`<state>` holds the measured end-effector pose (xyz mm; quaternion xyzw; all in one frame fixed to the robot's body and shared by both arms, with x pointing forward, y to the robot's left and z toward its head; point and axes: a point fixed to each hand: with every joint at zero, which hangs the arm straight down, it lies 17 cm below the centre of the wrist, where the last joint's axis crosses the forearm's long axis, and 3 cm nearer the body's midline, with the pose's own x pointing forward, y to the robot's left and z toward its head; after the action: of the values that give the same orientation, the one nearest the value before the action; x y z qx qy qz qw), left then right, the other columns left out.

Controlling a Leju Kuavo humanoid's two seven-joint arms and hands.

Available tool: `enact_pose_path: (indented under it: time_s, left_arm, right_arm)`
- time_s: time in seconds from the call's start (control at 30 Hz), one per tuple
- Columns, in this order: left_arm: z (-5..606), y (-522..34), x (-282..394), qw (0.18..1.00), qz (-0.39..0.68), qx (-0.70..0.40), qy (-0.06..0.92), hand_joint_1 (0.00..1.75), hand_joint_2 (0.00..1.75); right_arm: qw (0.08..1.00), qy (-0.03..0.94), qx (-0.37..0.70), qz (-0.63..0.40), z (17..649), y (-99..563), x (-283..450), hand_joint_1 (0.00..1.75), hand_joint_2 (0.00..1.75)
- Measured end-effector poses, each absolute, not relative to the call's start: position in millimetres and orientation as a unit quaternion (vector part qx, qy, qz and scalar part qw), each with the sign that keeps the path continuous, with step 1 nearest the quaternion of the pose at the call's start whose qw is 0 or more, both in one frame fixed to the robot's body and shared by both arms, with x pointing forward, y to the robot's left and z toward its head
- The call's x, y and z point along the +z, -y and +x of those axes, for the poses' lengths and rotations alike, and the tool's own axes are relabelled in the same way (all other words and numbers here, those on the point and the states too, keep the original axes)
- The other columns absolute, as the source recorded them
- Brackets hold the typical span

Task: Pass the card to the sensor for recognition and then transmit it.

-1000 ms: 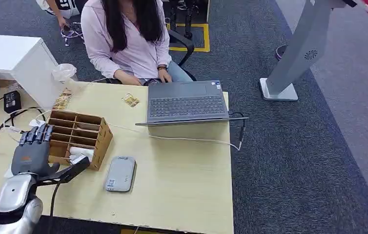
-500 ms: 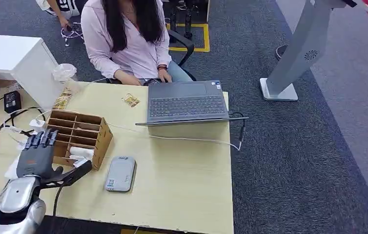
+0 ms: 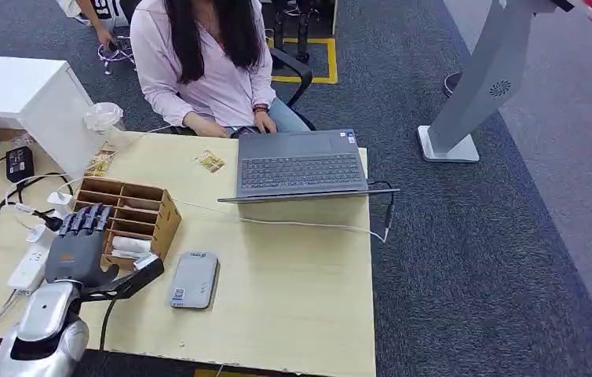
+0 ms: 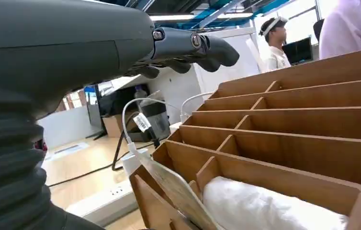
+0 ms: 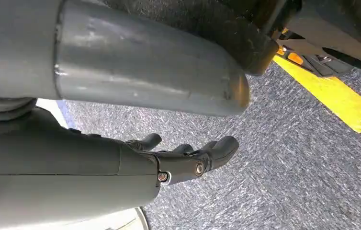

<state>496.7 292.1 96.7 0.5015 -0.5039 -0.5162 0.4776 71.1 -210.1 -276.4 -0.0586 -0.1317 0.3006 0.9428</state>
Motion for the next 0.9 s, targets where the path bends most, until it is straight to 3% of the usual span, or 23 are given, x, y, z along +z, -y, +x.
enact_pose_path:
  time_s: [0.9]
  left_arm:
    - [490.6, -283.8, 90.0, 0.481, 0.492, -0.519, 0.507, 0.0, 1.75]
  right_arm:
    - [0.942, 0.135, 0.301, -0.058, 72.1, 209.6, -276.2, 0.0, 0.0]
